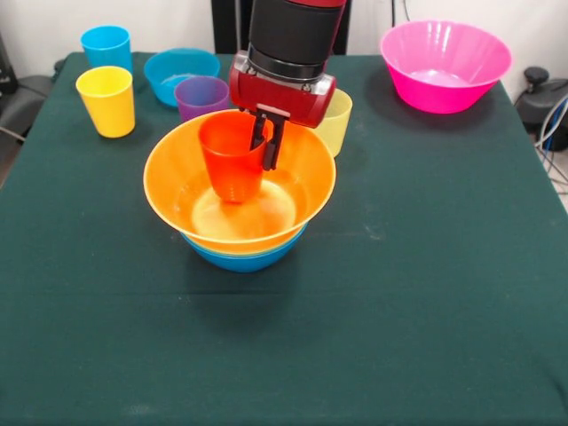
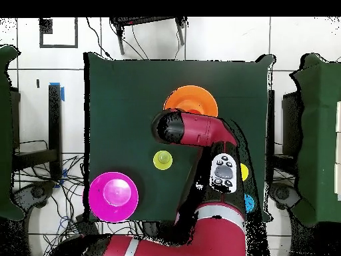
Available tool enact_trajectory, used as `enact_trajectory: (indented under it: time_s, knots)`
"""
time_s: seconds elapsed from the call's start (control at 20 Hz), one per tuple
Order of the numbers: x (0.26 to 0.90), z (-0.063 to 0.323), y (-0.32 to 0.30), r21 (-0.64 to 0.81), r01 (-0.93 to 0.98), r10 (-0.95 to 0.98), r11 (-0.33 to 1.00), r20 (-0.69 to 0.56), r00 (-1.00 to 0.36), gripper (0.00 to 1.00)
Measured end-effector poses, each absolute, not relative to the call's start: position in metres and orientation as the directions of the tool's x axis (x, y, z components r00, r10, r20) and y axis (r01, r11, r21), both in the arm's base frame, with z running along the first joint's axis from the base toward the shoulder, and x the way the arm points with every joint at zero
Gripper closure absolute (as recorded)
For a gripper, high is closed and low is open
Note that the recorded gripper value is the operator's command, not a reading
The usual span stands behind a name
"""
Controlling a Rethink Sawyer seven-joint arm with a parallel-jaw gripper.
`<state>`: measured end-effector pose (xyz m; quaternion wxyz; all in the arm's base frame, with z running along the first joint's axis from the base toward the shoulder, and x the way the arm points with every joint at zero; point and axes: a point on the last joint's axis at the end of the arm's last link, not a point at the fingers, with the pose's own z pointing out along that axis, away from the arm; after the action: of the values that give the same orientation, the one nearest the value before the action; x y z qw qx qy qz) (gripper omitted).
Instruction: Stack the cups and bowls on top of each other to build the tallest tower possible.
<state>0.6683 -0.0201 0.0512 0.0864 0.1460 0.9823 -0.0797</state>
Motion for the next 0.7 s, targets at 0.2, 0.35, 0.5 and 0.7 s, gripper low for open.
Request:
enact_trajectory:
  time_s: [0.2, 0.35, 0.5, 0.7]
  knots:
    - [0.6684, 0.0512, -0.0217, -0.131, 0.303, 0.275, 0.944, -0.193, -0.942, 1.0]
    - [0.672, 0.0519, -0.0224, -0.131, 0.303, 0.274, 0.944, -0.2, -0.941, 1.0]
    - [0.675, 0.0511, -0.0228, -0.131, 0.302, 0.273, 0.944, -0.204, -0.94, 1.0]
    - [0.6779, 0.0468, -0.0233, -0.132, 0.301, 0.271, 0.945, -0.204, -0.941, 1.0]
